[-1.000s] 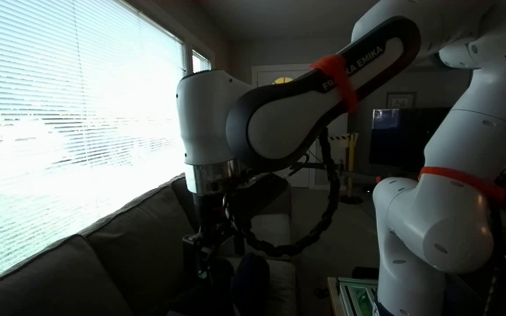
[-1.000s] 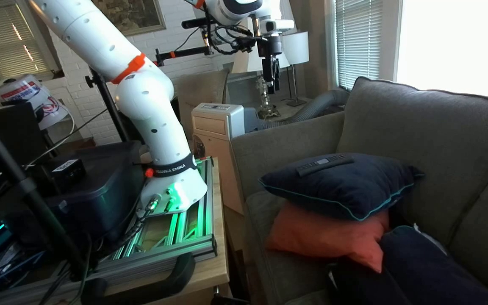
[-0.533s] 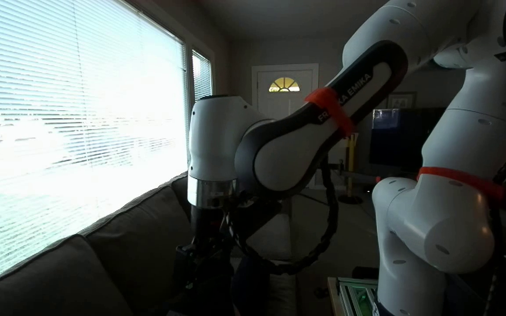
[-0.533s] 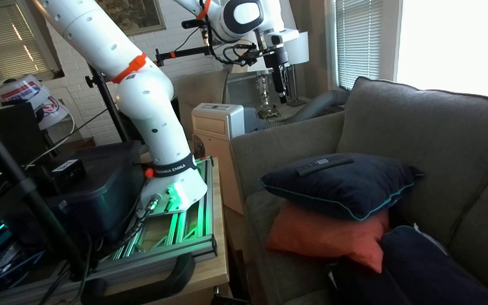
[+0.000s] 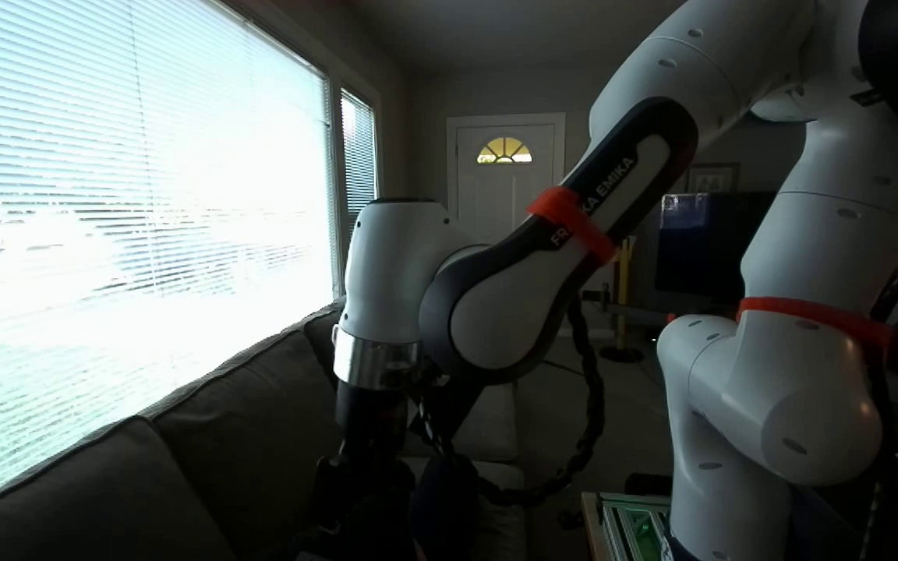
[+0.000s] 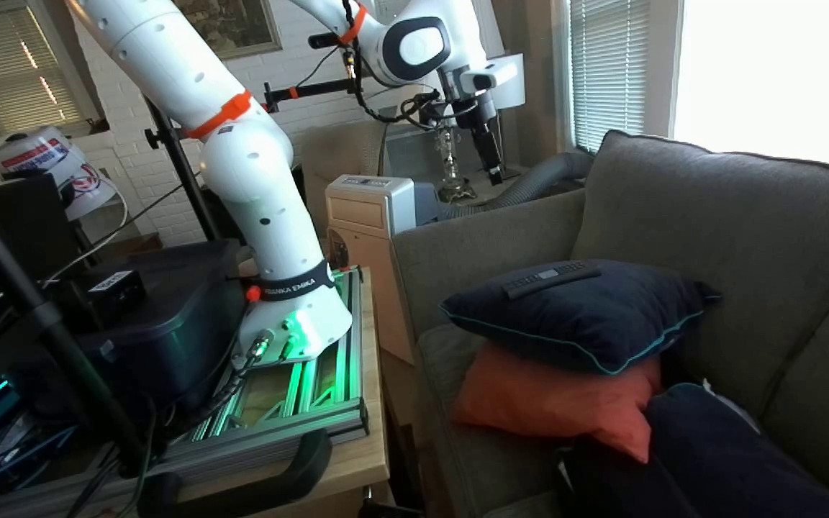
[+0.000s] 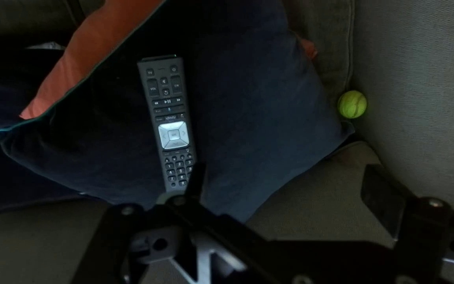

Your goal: Remove the remote control from the pillow and place it on the left armrest of the sofa.

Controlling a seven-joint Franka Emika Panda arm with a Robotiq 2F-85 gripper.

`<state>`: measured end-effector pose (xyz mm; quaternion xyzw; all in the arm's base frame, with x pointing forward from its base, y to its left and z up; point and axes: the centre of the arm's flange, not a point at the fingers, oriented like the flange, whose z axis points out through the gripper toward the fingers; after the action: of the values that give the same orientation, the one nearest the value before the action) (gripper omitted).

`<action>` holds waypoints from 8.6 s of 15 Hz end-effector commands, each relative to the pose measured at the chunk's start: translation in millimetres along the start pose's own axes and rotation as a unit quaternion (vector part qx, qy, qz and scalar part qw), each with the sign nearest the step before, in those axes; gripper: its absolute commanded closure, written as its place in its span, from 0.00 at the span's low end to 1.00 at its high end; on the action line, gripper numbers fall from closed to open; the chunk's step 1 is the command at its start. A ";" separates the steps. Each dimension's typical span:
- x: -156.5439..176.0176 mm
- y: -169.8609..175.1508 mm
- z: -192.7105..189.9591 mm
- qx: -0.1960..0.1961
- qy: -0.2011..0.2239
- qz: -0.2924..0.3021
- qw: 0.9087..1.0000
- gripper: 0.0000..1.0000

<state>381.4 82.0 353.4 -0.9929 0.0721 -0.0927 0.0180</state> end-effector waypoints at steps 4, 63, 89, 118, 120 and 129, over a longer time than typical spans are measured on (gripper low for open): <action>4.3 4.8 13.2 -0.037 -0.003 0.026 0.999 0.00; 28.9 -7.7 181.5 -0.027 -0.002 0.015 1.000 0.72; 2.1 -165.5 162.5 0.144 0.011 -0.167 0.975 0.47; -28.6 -309.4 192.8 0.270 0.033 -0.601 0.752 0.72; -31.9 -313.7 194.3 0.266 0.030 -0.623 0.735 0.72; -42.5 -341.4 199.6 0.259 0.020 -0.696 0.670 0.72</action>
<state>418.2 416.3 169.9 -0.7285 -0.6426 -0.1186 0.2057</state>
